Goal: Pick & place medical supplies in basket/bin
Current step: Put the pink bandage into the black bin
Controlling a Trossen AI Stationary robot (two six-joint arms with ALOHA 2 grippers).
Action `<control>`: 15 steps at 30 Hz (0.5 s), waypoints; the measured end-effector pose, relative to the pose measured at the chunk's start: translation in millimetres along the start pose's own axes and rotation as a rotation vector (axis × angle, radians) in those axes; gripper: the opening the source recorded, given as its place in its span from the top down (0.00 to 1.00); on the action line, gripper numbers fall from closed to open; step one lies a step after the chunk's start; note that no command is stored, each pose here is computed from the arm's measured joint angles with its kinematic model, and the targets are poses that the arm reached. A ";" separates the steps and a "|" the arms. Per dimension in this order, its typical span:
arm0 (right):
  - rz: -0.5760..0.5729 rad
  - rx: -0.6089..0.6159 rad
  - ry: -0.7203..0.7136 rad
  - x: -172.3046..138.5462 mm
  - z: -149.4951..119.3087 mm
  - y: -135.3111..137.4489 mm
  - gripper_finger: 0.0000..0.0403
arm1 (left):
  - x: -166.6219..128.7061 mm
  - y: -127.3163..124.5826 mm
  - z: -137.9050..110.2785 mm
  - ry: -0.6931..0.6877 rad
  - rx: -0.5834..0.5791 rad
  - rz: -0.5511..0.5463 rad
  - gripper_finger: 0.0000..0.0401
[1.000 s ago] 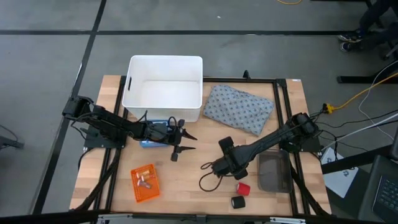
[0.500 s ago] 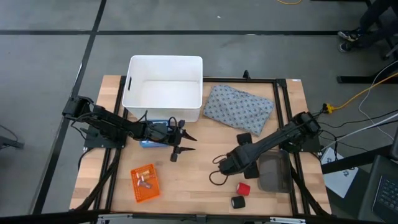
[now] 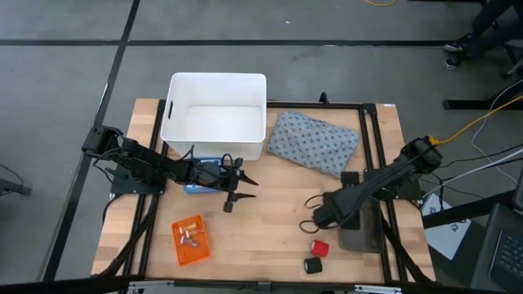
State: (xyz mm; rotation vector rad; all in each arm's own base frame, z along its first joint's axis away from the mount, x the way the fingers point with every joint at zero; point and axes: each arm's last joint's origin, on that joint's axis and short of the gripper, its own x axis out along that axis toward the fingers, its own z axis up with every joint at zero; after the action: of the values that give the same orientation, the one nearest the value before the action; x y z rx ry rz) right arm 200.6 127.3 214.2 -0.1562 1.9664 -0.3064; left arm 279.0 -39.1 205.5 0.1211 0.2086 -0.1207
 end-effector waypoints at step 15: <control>0.271 0.151 -0.212 18.7 -20.0 3.6 0.43 | 0.0 0.4 0.4 -0.004 -0.004 0.002 0.55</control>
State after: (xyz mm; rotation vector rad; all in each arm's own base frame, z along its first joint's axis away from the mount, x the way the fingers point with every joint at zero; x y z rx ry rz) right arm 174.9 128.9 204.2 0.1691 1.7218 -0.2481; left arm 279.1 -38.8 205.9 0.1171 0.2047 -0.1187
